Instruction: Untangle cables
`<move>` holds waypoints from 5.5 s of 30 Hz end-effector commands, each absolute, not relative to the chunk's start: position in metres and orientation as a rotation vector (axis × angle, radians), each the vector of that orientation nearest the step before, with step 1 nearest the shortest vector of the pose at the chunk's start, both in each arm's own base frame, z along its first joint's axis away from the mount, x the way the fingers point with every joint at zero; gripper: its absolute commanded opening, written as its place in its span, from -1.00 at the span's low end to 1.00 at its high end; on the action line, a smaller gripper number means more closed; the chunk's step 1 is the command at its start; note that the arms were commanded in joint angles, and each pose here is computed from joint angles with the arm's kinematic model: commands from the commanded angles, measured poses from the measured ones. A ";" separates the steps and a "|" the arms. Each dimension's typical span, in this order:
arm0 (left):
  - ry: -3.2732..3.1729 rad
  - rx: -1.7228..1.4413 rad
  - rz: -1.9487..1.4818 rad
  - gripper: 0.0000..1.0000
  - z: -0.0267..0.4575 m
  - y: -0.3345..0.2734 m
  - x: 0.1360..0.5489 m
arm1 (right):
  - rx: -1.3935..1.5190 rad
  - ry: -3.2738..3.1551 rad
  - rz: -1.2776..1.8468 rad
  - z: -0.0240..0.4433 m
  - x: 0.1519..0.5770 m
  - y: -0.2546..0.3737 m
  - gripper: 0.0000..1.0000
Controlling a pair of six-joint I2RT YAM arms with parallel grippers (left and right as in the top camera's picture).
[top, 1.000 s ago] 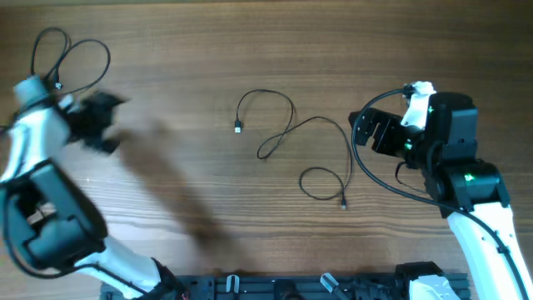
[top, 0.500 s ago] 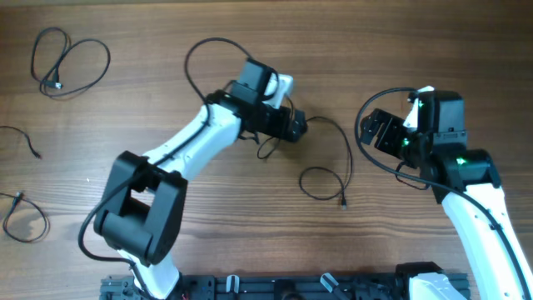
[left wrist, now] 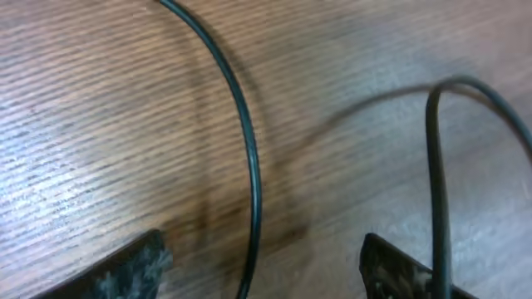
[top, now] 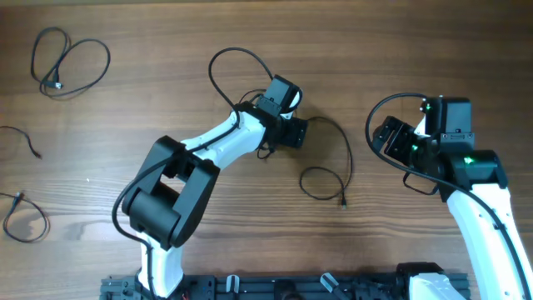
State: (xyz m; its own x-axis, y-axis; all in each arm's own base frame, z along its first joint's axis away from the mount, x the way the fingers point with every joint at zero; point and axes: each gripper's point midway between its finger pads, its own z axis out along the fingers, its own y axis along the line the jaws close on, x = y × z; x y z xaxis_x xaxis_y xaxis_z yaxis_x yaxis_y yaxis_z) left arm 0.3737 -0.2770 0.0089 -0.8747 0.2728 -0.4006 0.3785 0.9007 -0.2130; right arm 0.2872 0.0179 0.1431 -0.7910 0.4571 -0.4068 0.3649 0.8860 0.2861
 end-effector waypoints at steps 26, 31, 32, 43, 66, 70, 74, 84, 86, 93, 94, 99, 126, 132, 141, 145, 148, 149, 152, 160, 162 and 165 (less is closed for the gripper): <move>2.473 -0.691 0.034 -0.92 0.198 0.039 0.370 | 0.619 2.586 0.238 0.141 0.285 0.014 0.99; 2.341 -0.939 0.297 -0.92 0.206 0.117 0.354 | 0.617 2.587 0.243 0.141 0.285 0.015 0.98; 2.317 -0.972 0.306 -0.92 0.207 0.127 0.353 | 0.617 2.587 0.243 0.141 0.285 0.015 1.00; 2.407 -1.183 0.225 -0.92 0.148 0.150 0.355 | 0.647 2.566 0.254 0.143 0.288 0.014 0.99; 2.291 -1.025 0.027 1.00 0.184 0.116 0.411 | 0.683 2.578 0.257 0.140 0.284 0.014 0.99; 2.435 -1.299 0.396 1.00 0.134 0.146 0.348 | 0.687 2.592 0.252 0.139 0.281 0.014 0.99; 2.654 -1.399 0.590 1.00 0.098 0.147 0.297 | 0.685 2.588 0.253 0.139 0.282 0.014 0.99; 2.930 -1.265 0.140 1.00 0.076 0.070 0.306 | 0.687 2.594 0.251 0.138 0.282 0.014 0.99; 2.904 -1.353 0.459 1.00 0.084 0.086 0.279 | 0.693 2.615 0.244 0.134 0.278 0.014 0.99; 2.785 -1.560 0.915 -0.57 0.057 0.104 0.213 | 0.713 2.682 0.220 0.117 0.277 0.014 0.99; 2.792 -1.583 0.894 -0.92 0.041 0.101 0.205 | 0.716 2.693 0.217 0.114 0.278 0.014 0.99; 2.797 -1.731 0.667 -0.92 -0.013 0.085 0.183 | 0.727 2.727 0.206 0.101 0.282 0.014 0.99; 2.177 -0.575 -0.443 -0.77 0.265 0.024 0.306 | 0.730 2.742 0.251 0.098 0.283 0.020 1.00; 1.897 -0.342 -0.378 1.00 0.346 -0.004 0.221 | 0.722 2.720 0.258 0.100 0.289 0.020 1.00; 1.911 -0.346 -0.380 1.00 0.334 -0.014 0.173 | 0.725 2.617 0.297 0.109 0.311 0.021 1.00; 2.023 -0.369 -0.405 1.00 0.307 -0.022 0.153 | 0.724 2.616 0.297 0.110 0.312 0.021 0.99; 2.066 -0.349 -0.428 1.00 0.293 -0.031 0.128 | 0.725 2.616 0.297 0.110 0.312 0.021 1.00; 2.067 -0.339 -0.434 1.00 0.290 -0.033 0.119 | 0.724 2.616 0.297 0.110 0.312 0.021 0.99; 2.043 -0.299 -0.448 1.00 0.283 -0.040 0.090 | 0.724 2.616 0.297 0.110 0.312 0.021 0.99; 2.066 -0.219 -0.499 1.00 0.247 -0.049 0.028 | 0.725 2.616 0.297 0.110 0.312 0.021 0.99; 2.066 -0.215 -0.514 1.00 0.248 -0.049 0.028 | 0.724 2.616 0.297 0.110 0.312 0.021 0.99; 2.070 -0.217 -0.513 1.00 0.247 -0.049 0.027 | 0.724 2.616 0.297 0.110 0.312 0.021 0.99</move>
